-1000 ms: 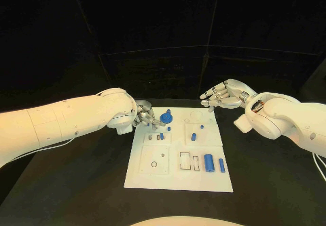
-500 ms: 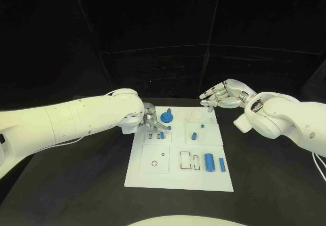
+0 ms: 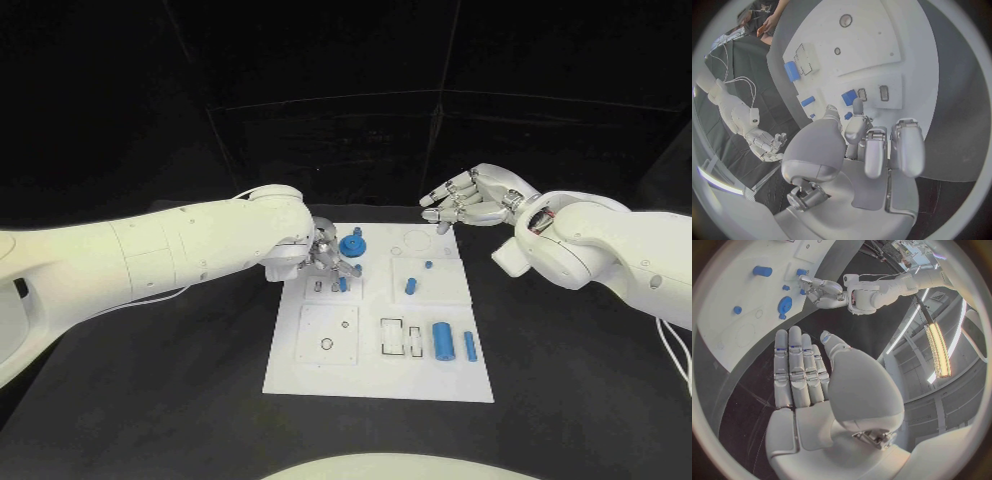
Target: Assemble the parts on the task board
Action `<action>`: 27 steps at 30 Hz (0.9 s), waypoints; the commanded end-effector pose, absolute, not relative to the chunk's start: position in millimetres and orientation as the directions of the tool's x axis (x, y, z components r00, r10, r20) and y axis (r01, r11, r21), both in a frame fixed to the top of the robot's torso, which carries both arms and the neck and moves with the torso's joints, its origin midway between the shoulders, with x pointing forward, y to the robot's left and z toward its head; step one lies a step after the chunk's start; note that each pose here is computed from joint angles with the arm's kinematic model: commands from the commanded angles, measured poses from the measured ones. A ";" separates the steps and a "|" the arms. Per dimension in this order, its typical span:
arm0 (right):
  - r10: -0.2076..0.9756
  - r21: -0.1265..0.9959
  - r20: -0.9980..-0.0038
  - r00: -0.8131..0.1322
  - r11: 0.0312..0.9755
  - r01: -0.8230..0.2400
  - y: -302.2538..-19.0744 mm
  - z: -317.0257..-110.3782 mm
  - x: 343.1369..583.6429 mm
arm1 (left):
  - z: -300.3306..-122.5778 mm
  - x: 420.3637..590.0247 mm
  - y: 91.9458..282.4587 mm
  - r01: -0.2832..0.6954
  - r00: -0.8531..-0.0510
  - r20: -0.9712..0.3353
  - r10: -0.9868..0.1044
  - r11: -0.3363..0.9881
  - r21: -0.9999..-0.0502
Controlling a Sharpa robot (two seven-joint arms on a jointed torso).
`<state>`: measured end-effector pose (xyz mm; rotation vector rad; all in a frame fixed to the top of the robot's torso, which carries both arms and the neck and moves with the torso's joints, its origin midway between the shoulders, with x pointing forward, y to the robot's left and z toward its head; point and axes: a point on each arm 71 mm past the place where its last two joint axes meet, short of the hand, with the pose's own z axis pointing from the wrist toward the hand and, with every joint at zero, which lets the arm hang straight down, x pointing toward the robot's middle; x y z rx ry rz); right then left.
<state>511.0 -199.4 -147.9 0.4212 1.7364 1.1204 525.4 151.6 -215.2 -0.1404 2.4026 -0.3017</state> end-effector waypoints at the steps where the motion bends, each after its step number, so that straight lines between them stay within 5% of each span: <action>1: 0.704 0.834 -0.545 -0.455 0.508 -0.214 -198.2 -146.3 511.7 | -215.6 525.4 150.6 -0.009 -0.760 -0.631 -0.158 0.973 -0.233; 27: 0.703 0.833 -0.548 -0.453 0.510 -0.215 -196.2 -147.0 514.6 | -218.4 525.0 146.5 0.001 -0.779 -0.613 -0.128 0.979 -0.205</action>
